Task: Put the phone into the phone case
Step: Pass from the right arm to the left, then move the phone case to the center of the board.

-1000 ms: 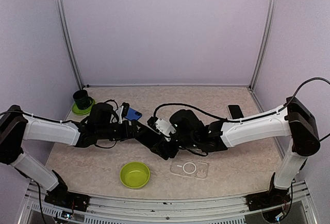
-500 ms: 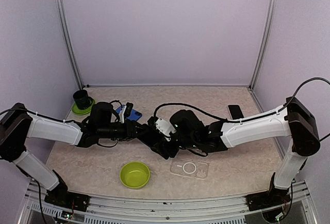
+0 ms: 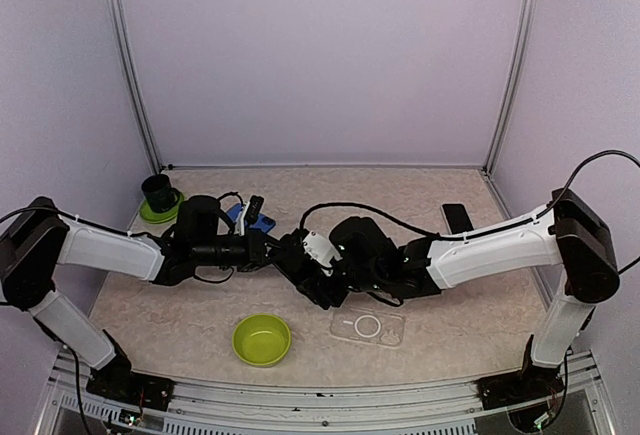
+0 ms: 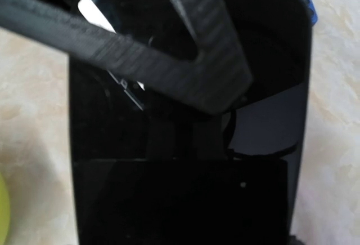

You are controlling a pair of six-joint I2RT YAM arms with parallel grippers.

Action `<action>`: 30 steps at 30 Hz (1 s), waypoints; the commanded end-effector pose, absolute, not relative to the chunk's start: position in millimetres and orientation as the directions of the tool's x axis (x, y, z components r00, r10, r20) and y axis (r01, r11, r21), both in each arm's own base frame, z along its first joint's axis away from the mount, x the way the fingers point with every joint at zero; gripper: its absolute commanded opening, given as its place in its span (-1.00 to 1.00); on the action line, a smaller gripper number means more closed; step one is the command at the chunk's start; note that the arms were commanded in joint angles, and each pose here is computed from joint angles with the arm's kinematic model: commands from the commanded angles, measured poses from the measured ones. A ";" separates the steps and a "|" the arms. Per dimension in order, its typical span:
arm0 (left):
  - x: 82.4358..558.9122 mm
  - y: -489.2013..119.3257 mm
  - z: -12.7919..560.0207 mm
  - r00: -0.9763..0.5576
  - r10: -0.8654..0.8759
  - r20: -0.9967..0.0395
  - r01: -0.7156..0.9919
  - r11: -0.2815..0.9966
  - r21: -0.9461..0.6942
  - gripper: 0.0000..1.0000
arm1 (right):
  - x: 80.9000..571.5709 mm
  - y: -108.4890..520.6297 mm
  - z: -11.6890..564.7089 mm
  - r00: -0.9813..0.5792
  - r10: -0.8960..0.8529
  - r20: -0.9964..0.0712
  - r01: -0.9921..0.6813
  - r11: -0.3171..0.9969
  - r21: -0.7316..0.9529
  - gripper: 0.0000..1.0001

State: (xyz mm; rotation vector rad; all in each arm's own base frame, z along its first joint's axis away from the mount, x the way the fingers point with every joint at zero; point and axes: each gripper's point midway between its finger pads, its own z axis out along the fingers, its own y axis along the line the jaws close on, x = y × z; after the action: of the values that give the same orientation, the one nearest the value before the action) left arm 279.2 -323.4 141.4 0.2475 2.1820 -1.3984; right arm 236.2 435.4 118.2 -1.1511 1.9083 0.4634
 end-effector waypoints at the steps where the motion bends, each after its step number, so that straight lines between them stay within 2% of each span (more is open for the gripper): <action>1: 285.4 -320.4 140.7 -0.832 -0.139 -0.537 0.428 0.454 -0.781 -1.00 | 243.9 438.2 142.8 -0.195 -0.495 -0.847 -0.823 0.552 -0.134 0.53; 2: 286.4 -319.3 143.4 -0.830 -0.146 -0.538 0.429 0.451 -0.783 -1.00 | 244.8 435.7 144.5 -0.200 -0.492 -0.847 -0.818 0.560 -0.132 0.62; 4: 286.8 -317.7 149.3 -0.823 -0.157 -0.545 0.436 0.439 -0.786 -1.00 | 246.8 429.0 151.7 -0.221 -0.471 -0.854 -0.806 0.582 -0.112 0.95; 5: 286.1 -317.0 154.2 -0.817 -0.161 -0.554 0.448 0.430 -0.784 -1.00 | 247.7 424.8 156.1 -0.233 -0.457 -0.858 -0.800 0.592 -0.098 0.99; 11: 285.6 -308.6 172.1 -0.791 -0.188 -0.582 0.475 0.411 -0.778 -1.00 | 262.7 382.3 182.1 -0.356 -0.298 -0.886 -0.747 0.660 0.078 0.99; 15: 288.3 -303.5 174.9 -0.785 -0.205 -0.585 0.466 0.427 -0.775 -1.00 | 278.7 348.6 183.3 -0.425 -0.234 -0.874 -0.660 0.741 0.122 0.99; 21: 288.7 -297.7 180.5 -0.772 -0.234 -0.591 0.461 0.433 -0.775 -1.00 | 286.7 310.1 148.6 -0.573 -0.200 -0.795 -0.496 0.857 0.142 0.99; 30: 284.5 -294.3 188.9 -0.766 -0.232 -0.599 0.481 0.410 -0.775 -1.00 | 268.0 283.2 107.7 -0.674 -0.214 -0.707 -0.428 0.893 0.138 0.99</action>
State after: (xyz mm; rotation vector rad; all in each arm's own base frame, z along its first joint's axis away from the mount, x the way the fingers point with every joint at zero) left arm 285.9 -295.1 164.4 0.1791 2.1049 -1.3603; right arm 272.7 304.9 121.8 -0.5367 2.2465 0.4461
